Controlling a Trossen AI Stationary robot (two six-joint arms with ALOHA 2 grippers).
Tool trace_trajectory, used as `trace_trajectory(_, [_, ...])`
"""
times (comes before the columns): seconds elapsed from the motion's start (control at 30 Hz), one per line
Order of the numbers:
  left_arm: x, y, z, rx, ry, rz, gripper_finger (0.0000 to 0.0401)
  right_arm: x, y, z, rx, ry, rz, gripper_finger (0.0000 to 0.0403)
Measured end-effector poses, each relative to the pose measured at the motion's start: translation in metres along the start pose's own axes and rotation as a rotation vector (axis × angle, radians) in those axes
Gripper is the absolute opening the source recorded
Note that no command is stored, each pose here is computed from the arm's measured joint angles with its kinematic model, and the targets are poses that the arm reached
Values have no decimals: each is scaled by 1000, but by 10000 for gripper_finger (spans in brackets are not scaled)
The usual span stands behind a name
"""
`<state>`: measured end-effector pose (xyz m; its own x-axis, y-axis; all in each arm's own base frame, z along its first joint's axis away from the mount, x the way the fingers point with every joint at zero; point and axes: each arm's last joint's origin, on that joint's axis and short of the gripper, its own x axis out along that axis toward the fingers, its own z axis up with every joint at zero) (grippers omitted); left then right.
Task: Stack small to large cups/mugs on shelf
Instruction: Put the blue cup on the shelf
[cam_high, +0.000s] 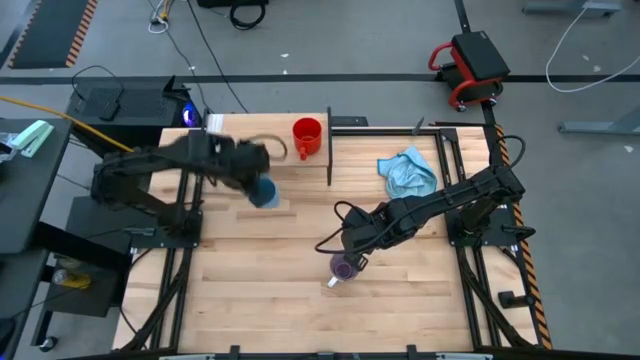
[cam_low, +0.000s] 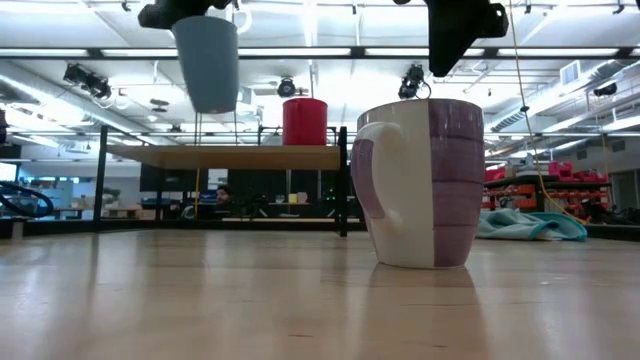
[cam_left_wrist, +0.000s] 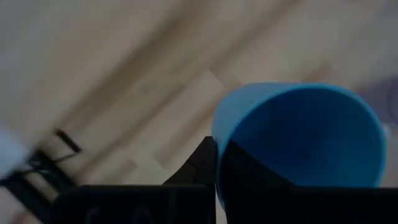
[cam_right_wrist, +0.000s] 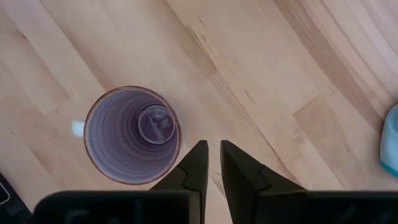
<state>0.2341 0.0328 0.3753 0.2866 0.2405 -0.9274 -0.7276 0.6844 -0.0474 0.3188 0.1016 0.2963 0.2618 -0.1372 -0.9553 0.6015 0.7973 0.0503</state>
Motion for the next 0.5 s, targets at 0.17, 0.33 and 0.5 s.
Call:
trace_trajectory(0.17, [-11, 32, 29, -35, -31, 73, 10, 0, -1, 1, 4, 6, 2, 50])
trace_trajectory(0.33, [-16, 58, 59, -42, -51, 126, 10, 1, -4, 5, 13, 8, 2, 50])
trace_trajectory(0.5, [-9, 77, 89, -18, -9, 176, 10, 2, -6, 8, 18, 10, 1, 50])
